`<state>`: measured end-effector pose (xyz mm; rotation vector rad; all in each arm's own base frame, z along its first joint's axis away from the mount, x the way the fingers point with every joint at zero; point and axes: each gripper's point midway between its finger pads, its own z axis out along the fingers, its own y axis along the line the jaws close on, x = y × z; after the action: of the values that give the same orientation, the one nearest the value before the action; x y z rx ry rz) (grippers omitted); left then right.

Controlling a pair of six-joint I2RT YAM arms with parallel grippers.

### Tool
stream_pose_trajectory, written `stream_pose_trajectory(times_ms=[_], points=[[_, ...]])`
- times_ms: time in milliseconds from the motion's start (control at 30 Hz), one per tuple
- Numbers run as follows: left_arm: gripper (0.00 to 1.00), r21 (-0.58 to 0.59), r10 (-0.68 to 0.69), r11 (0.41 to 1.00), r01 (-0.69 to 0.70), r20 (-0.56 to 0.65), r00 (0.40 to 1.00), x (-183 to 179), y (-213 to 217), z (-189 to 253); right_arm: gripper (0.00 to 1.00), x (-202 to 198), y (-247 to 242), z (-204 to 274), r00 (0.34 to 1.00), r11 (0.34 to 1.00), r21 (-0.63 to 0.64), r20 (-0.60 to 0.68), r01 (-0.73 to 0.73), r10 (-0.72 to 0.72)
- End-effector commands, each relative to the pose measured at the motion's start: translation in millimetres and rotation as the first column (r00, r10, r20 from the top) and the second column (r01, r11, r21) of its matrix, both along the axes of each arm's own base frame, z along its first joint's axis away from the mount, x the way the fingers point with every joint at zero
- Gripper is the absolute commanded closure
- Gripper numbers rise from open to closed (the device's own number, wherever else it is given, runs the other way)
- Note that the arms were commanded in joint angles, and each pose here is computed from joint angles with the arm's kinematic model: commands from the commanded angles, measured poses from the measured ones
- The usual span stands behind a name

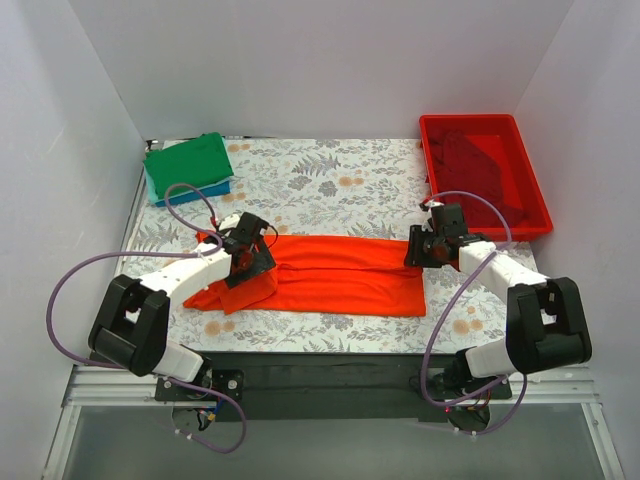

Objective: Fold and stack the t-shirts
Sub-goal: Fold the tshirt

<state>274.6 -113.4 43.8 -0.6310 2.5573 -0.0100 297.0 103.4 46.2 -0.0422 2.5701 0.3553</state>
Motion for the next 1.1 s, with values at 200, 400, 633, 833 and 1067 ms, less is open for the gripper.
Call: stream_pose_trajectory(times_ms=[200, 400, 633, 833, 1067], points=[[0.24, 0.021, 0.049, 0.999, -0.050, 0.023, 0.999, -3, 19, 0, 0.55, -19, 14, -1, 0.998, 0.996, 0.063, 0.021, -0.066, 0.065], [0.24, 0.016, 0.060, 0.998, -0.060, 0.024, 0.998, -3, 27, 0, 0.55, -33, 13, -8, 0.997, 0.996, 0.054, 0.007, -0.071, 0.070], [0.24, 0.007, 0.093, 0.996, -0.093, -0.004, 0.996, -4, 38, -10, 0.56, -38, 7, -24, 0.998, 0.998, 0.011, -0.034, -0.060, 0.060], [0.24, 0.022, 0.123, 0.992, -0.122, -0.052, 0.991, -10, 49, -32, 0.57, -37, -2, -33, 0.998, 0.999, -0.039, -0.054, -0.037, 0.035], [0.24, 0.068, 0.108, 0.992, -0.102, -0.094, 0.990, -12, 55, -51, 0.57, -47, -12, -42, 0.993, 0.996, -0.087, -0.120, 0.000, -0.010]])
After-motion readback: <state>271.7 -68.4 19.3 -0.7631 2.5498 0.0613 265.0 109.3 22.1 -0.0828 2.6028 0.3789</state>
